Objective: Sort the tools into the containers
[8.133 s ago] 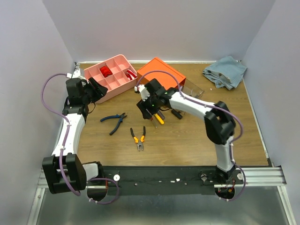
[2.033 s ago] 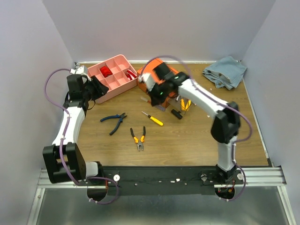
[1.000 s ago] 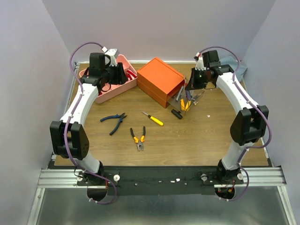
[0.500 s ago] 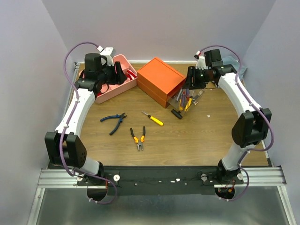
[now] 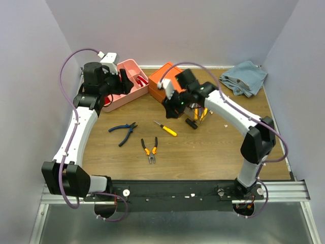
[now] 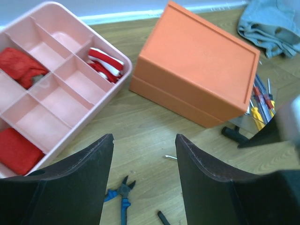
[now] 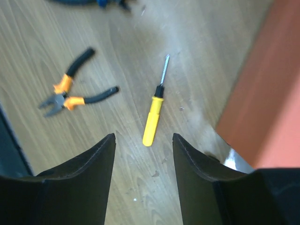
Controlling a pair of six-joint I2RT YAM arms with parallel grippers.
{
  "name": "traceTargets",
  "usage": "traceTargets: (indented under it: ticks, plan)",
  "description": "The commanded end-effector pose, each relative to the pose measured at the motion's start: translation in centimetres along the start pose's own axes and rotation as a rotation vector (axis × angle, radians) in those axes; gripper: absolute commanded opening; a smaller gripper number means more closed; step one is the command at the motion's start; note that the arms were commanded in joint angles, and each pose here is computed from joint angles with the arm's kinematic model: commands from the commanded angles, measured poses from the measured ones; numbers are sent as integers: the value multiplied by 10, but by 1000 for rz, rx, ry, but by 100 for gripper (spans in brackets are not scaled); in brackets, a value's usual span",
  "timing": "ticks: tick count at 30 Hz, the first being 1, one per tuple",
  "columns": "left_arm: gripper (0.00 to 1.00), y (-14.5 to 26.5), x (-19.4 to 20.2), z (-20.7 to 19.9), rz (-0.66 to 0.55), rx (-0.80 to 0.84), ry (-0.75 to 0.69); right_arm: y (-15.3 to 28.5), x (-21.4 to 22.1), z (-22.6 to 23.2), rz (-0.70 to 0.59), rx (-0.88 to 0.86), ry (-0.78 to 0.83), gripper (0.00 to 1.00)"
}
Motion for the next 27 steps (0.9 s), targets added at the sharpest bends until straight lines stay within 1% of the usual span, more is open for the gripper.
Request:
traceTargets:
  ticks: [1, 2, 4, 8, 10, 16, 21, 24, 25, 27]
  plan:
    - [66, 19, -8, 11, -46, -35, 37, -48, 30, -10, 80, 51, 248, 61]
    - [66, 20, -8, 16, -47, -51, 47, -55, 40, -12, 105, 65, 271, 62]
    - [66, 22, -7, 20, -48, -63, 54, -64, 46, -16, 109, 74, 273, 63]
    - [66, 28, -6, 24, -44, -83, 67, -77, 60, -16, 145, 80, 196, 63]
    - [66, 36, -4, 37, -42, -129, 73, -86, 69, -16, 163, 85, 176, 63]
    - [66, 45, 14, 53, -3, -208, 117, -104, 88, -20, 197, 126, 165, 63]
    - [66, 47, 25, 59, 15, -227, 143, -119, 107, -25, 255, 127, 148, 62]
    - [66, 48, 27, 60, 19, -228, 148, -125, 110, -27, 264, 139, 149, 59]
    - [66, 47, 28, 59, 21, -226, 153, -127, 111, -27, 266, 139, 151, 53]
    - [66, 45, 30, 59, 20, -224, 176, -128, 111, -28, 268, 150, 151, 49]
Point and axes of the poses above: each gripper's point midway between its finger pads, its own y axis back along the fingers, its own z axis along the line the jaws close on, x = y × z, the point moved 5 cm from there along y, back along the fingers, and after that the axes turned 13 degrees about -y, right-handed, at the moved point
